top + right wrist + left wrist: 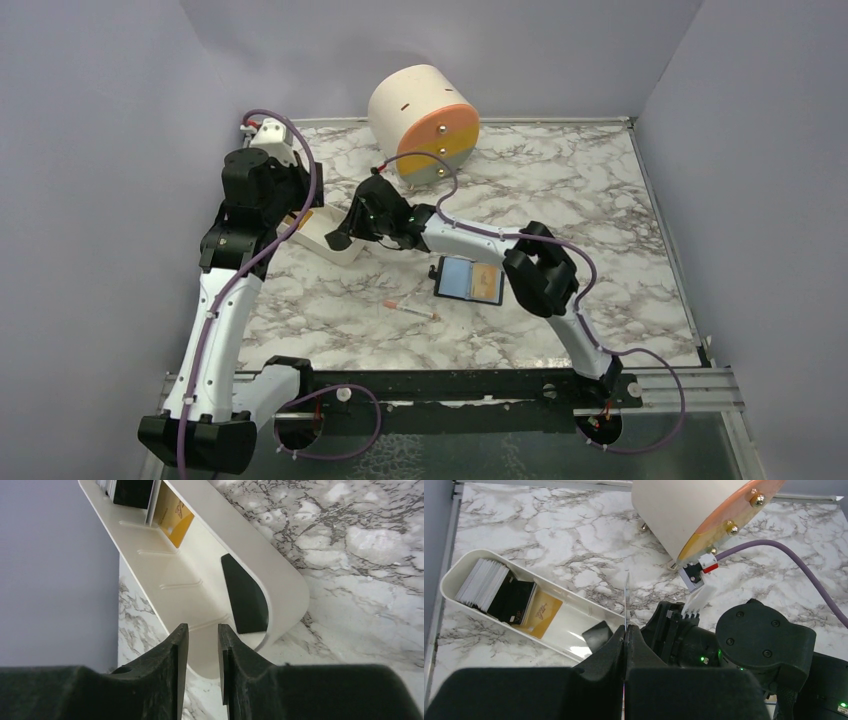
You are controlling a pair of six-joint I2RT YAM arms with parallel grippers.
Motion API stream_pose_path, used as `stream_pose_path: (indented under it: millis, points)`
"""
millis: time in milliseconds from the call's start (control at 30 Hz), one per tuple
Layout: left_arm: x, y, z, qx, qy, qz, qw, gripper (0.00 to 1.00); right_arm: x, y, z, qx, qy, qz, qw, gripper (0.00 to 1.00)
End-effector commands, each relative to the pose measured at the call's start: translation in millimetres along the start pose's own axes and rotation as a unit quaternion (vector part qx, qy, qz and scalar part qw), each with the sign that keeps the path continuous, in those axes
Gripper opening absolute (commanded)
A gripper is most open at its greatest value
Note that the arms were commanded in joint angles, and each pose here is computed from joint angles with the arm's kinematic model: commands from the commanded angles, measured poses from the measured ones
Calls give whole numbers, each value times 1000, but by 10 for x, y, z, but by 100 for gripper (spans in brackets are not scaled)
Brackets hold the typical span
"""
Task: Put the credit cards into the card holder
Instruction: Place the credit card in the storage box, then insert the credit card into the card holder.
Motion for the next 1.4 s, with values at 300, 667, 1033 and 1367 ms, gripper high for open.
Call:
stream_pose_path:
  millis: [300, 667, 1033, 1367]
  points:
    - [-222, -428, -380, 52, -197, 58, 977, 0, 1111, 280, -110, 177, -19, -43, 983, 30]
    - [-472, -717, -826, 125, -311, 77, 939, 0, 1902, 231, -887, 184, -114, -33, 976, 30]
    - [-364, -767, -1230, 206, -432, 75, 875, 0, 2608, 156, -692, 69, 144, -40, 986, 44]
    - [-152, -689, -1301, 244, -471, 78, 844, 0, 2736, 170, -649, -11, 187, -70, 980, 53]
Point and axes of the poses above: each gripper's point midway between its finger pads, its own x axis back along the fingers, its own z axis along the line the jaws close on, y = z × x, the point moved 8 cm from there along x, back along the fingers, and after that the axes turned 9 degrees about -x, right-handed, at the moved point
